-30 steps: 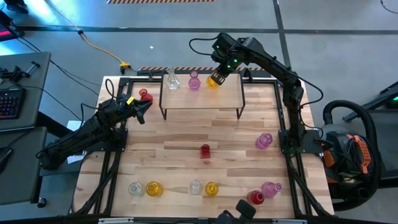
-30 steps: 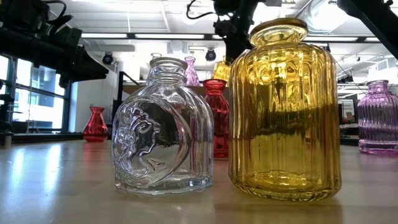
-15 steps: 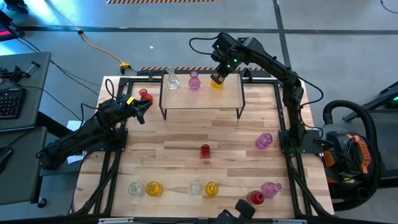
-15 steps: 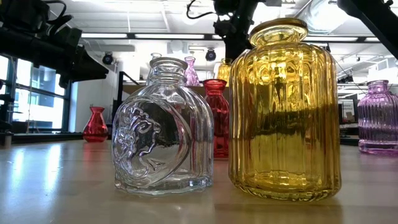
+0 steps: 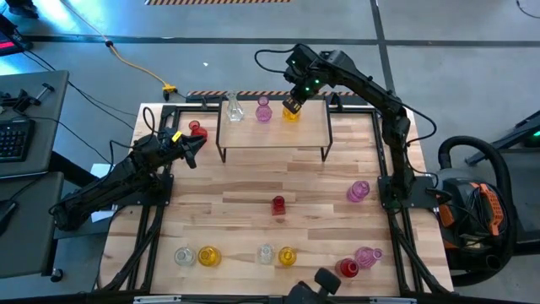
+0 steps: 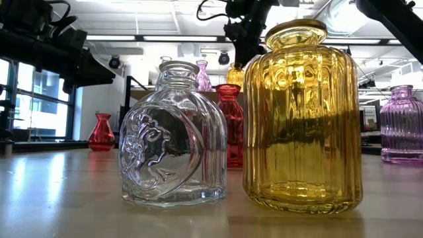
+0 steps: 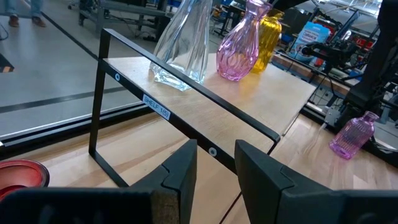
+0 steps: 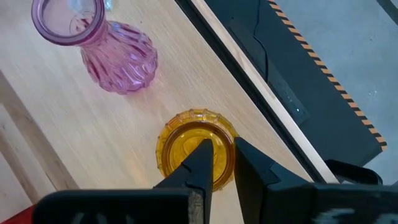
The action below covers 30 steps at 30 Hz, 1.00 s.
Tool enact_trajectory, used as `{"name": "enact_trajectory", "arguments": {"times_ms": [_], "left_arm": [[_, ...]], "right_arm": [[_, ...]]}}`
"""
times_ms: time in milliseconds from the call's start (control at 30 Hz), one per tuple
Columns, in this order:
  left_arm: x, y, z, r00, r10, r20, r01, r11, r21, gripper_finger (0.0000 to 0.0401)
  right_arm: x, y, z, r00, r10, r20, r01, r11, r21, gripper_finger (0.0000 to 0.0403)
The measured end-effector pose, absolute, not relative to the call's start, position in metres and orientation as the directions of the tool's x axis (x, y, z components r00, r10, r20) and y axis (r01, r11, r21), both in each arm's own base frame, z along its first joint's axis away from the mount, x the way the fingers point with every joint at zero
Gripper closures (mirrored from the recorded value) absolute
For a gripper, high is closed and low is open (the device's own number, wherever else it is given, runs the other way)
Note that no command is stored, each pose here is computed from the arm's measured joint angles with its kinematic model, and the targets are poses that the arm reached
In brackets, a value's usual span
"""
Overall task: Sort vases onto shelf
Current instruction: Put the top yellow vase on the shelf
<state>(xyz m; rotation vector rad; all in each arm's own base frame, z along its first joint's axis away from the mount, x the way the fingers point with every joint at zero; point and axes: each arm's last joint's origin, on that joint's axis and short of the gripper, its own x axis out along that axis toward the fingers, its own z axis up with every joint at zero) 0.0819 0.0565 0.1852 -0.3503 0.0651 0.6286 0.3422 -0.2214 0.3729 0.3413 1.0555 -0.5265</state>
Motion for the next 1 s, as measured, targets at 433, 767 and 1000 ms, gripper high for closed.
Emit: {"name": "enact_trajectory", "arguments": {"times_ms": [433,767,1000], "left_arm": [[0.082,0.056,0.185,0.809,0.564,-0.165,-0.586,0.752,-0.301,0.0300],[0.082,0.056,0.185,0.809,0.564,-0.165,-0.586,0.752,-0.301,0.0300],[0.082,0.056,0.185,0.809,0.564,-0.165,-0.586,0.752,-0.301,0.0300]], "right_arm": [[0.339,-0.224,0.375,0.401,-0.232,-0.886,0.555,0.831,0.033,0.0364],[0.338,-0.225,0.375,0.407,-0.228,-0.884,0.541,0.840,0.032,0.0323],[0.334,-0.222,0.389,0.436,-0.251,-0.864,0.535,0.844,0.025,0.0320]]}}
